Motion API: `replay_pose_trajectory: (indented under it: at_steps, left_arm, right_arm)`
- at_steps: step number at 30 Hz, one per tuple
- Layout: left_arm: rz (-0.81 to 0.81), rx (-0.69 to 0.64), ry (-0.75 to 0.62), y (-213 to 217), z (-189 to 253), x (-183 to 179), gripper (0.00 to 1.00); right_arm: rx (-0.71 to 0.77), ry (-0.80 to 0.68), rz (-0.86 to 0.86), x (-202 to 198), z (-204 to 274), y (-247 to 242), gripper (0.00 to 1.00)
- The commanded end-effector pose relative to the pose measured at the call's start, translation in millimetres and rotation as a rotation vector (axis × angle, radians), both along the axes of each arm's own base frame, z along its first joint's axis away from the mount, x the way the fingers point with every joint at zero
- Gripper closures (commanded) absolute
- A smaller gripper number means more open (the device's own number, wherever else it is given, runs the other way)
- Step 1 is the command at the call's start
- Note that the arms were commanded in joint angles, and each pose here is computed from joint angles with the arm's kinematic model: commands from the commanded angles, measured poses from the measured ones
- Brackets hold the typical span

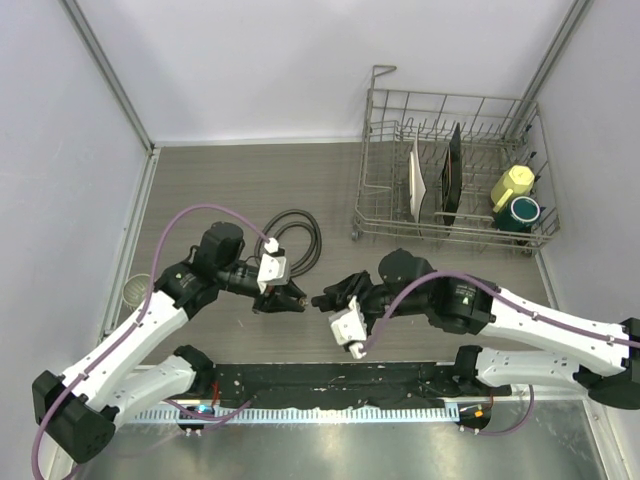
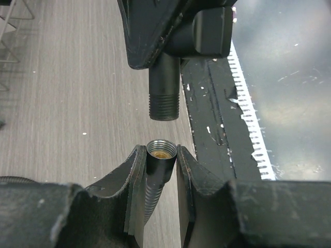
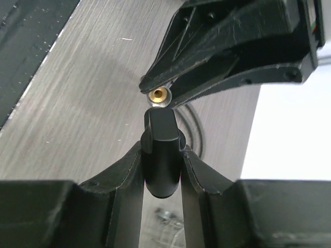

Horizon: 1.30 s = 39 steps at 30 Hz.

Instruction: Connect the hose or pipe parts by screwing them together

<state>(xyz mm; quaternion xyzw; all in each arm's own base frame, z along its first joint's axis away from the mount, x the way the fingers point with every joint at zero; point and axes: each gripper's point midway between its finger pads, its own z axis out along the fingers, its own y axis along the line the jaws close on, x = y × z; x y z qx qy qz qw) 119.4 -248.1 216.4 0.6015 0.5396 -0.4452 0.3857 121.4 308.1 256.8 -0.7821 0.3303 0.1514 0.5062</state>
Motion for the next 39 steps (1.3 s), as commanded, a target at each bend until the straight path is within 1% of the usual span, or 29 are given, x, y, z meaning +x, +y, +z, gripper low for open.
replay_pose_trajectory:
  at_steps: [1,3,6,9,10,12,15,18,21,24,29,37,39]
  left_arm:
    - [-0.076,-0.024,0.045,-0.5,13.2,-15.9,1.00]
    - [-0.079,-0.008,0.073,-0.1,12.4,-17.3,1.00]
    - [-0.098,0.020,0.122,-0.7,7.8,-20.1,1.00]
    - [-0.126,0.042,0.187,-2.4,5.4,-25.3,1.00]
    - [-0.136,0.045,0.209,-2.5,5.2,-27.5,1.00]
    - [-0.152,0.048,0.269,-4.4,2.8,-30.2,1.00]
    - [-0.188,0.046,0.327,-5.2,1.6,-36.4,1.00]
    - [-0.223,0.018,0.347,-7.7,1.4,-39.6,1.00]
    - [-0.209,0.058,0.372,-9.4,-5.6,-39.0,1.00]
    - [-0.216,0.096,0.355,-11.0,-15.0,-41.1,1.00]
    - [-0.209,0.101,0.333,-11.3,-15.8,-39.2,1.00]
    - [-0.201,0.106,0.321,-12.2,-18.8,-36.0,1.00]
    - [-0.202,0.105,0.318,-12.9,-18.4,-35.2,1.00]
  right_arm:
    - [0.102,-0.301,0.053,4.7,37.5,16.8,0.99]
    - [0.079,-0.372,0.090,3.5,34.8,17.2,0.99]
    - [0.056,-0.409,0.126,-0.8,32.8,18.0,0.99]
    - [0.018,-0.506,0.181,-5.4,31.0,15.7,0.99]
    - [-0.008,-0.578,0.198,-4.4,22.9,13.9,0.99]
    - [0.013,-0.653,0.220,-10.3,24.8,14.3,0.99]
    - [-0.002,-0.667,0.260,-16.5,21.5,10.1,0.99]
    - [0.021,-0.699,0.283,-21.3,22.1,7.8,0.99]
    - [-0.001,-0.704,0.301,-22.8,15.0,5.3,0.99]
    - [-0.014,-0.687,0.328,-26.5,12.1,7.4,0.99]
    - [-0.015,-0.671,0.364,-32.0,9.8,13.3,0.99]
    - [0.024,-0.647,0.420,-48.7,5.7,26.1,0.99]
    - [0.010,-0.643,0.432,-50.0,2.5,26.3,0.99]
